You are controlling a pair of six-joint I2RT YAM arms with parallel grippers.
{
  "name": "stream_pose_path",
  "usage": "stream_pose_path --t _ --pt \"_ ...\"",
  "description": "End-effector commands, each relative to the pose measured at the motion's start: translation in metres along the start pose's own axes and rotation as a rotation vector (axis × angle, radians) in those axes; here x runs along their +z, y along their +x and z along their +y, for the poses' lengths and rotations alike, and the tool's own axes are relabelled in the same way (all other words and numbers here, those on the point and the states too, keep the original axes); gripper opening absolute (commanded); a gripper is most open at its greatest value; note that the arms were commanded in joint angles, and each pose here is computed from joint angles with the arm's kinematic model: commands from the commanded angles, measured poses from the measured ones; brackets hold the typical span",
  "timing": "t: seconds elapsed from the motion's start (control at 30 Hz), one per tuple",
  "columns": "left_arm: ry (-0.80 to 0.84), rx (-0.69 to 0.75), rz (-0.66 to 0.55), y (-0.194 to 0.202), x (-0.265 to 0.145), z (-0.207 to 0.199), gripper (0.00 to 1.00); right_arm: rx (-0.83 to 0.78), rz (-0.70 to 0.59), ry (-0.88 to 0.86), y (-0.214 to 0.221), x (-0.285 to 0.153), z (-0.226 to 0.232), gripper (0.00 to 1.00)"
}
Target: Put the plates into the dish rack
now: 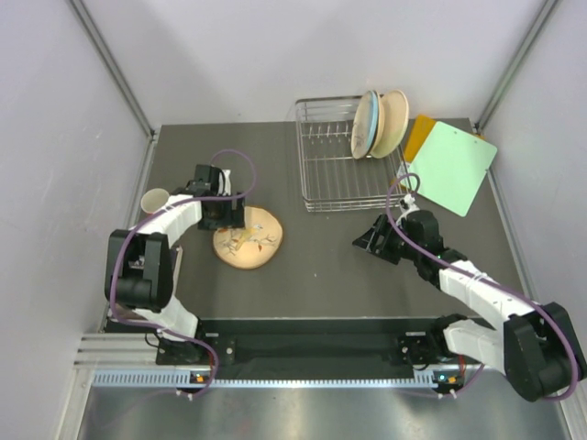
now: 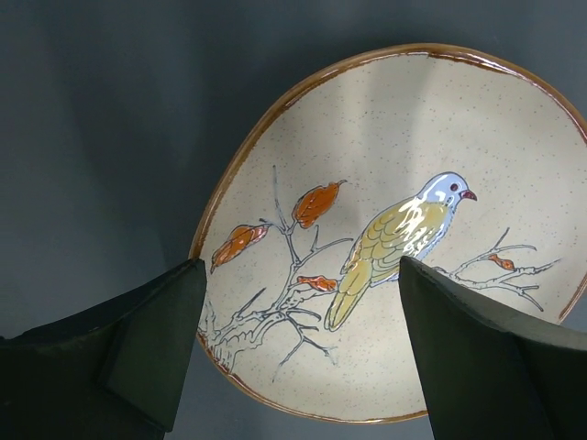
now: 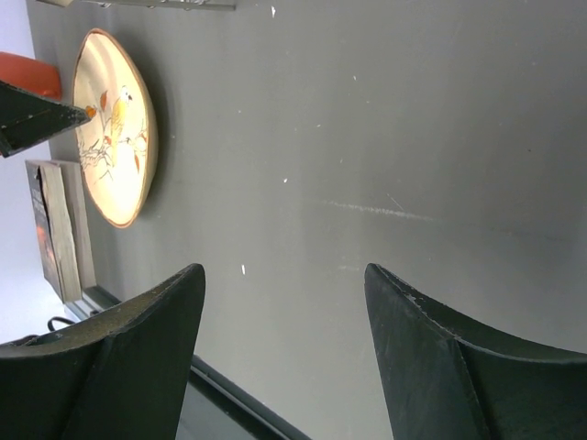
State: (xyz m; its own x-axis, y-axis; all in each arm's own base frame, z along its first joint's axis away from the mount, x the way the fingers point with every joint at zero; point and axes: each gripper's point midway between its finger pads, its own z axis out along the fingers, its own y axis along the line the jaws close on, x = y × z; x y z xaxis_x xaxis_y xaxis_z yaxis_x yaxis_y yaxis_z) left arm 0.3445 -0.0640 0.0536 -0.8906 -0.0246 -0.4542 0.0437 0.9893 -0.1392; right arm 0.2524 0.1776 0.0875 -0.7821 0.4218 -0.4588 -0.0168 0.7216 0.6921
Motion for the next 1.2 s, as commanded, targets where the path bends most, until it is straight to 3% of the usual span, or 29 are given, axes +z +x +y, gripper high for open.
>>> stream_pose_path --t 0.0,0.2,0.63,0.8,0.93,1.17 --pt "-0.063 0.009 -0.117 -0.030 -0.017 0.016 0.91 -0.013 -0.032 -0.025 -0.011 0.002 0.005 0.71" --pt "-0.033 0.013 -0.169 -0.038 -0.025 0.014 0.90 -0.008 -0.019 -0.018 -0.009 0.006 0.002 0.71" --pt "0.027 -0.056 0.026 0.003 0.029 0.014 0.89 0.011 0.002 -0.026 -0.001 0.014 0.002 0.71" --pt "0.265 -0.063 0.058 0.017 0.029 -0.028 0.81 0.063 -0.032 -0.026 -0.010 0.019 0.005 0.72" --pt "0.344 -0.019 0.099 0.041 0.021 -0.060 0.76 0.086 -0.085 0.029 -0.035 0.008 -0.020 0.73" --pt "0.431 0.075 0.176 0.077 0.009 -0.118 0.77 0.113 -0.048 0.041 -0.020 0.008 -0.028 0.74"
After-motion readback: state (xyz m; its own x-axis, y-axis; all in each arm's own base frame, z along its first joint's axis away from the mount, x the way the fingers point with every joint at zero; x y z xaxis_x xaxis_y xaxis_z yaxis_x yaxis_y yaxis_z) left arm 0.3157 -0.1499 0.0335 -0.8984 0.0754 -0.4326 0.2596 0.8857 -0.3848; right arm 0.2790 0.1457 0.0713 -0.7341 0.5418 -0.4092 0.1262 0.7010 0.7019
